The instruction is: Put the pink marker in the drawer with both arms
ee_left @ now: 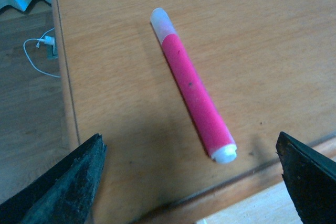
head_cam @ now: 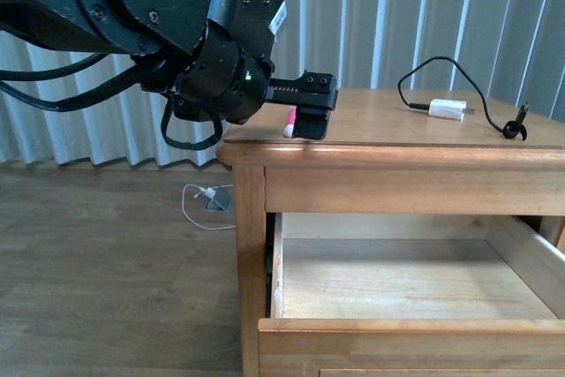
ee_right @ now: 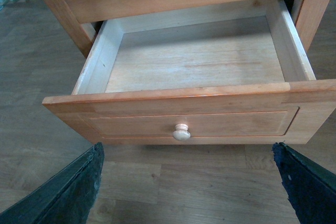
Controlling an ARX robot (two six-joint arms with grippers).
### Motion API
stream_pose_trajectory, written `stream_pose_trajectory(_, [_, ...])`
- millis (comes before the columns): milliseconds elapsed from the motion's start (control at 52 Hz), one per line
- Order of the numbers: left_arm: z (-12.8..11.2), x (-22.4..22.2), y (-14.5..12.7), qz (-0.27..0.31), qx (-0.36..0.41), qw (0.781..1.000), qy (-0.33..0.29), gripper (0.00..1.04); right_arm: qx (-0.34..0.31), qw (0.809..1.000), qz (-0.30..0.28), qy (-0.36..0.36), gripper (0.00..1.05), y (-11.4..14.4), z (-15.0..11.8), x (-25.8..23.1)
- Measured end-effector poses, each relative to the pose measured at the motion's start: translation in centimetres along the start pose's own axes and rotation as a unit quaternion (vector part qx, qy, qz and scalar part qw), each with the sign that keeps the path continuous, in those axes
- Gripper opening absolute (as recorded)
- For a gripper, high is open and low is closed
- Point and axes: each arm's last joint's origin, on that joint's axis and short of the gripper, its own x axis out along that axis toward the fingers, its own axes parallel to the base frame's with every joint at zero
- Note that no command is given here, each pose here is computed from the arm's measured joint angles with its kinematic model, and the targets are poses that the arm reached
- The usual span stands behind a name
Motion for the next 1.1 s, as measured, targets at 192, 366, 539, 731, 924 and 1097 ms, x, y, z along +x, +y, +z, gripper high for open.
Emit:
stream_pose_trajectory(192, [-0.4, 2.0, -1.0, 0.006, 0.004, 1.000, 0.015, 0.99, 0.000, 1.000, 0.000, 0.000, 0.96, 0.0, 0.0, 0.0])
stream_pose_trajectory(366, [-0.1, 2.7, -1.3, 0.018, 0.001, 1.000, 0.015, 0.99, 0.000, 1.000, 0.000, 0.000, 0.96, 0.0, 0.0, 0.0])
stream_pose_trajectory(539, [-0.2, 3.1, -1.4, 0.030, -0.013, 0.999, 0.017, 0.99, 0.000, 1.000, 0.000, 0.000, 0.96, 0.0, 0.0, 0.0])
stream_pose_trajectory(731, [-0.1, 3.2, -1.4, 0.040, -0.019, 0.999, 0.023, 0.99, 0.000, 1.000, 0.000, 0.000, 0.96, 0.0, 0.0, 0.0])
stream_pose_trajectory(924, [-0.2, 3.3, -1.3, 0.050, -0.020, 0.998, 0.025, 0.70, 0.000, 1.000, 0.000, 0.000, 0.96, 0.0, 0.0, 0.0])
stream_pose_trajectory(1097, [-0.2, 3.3, -1.3, 0.058, -0.017, 0.998, 0.029, 0.40, 0.000, 1.000, 0.000, 0.000, 0.96, 0.0, 0.0, 0.0])
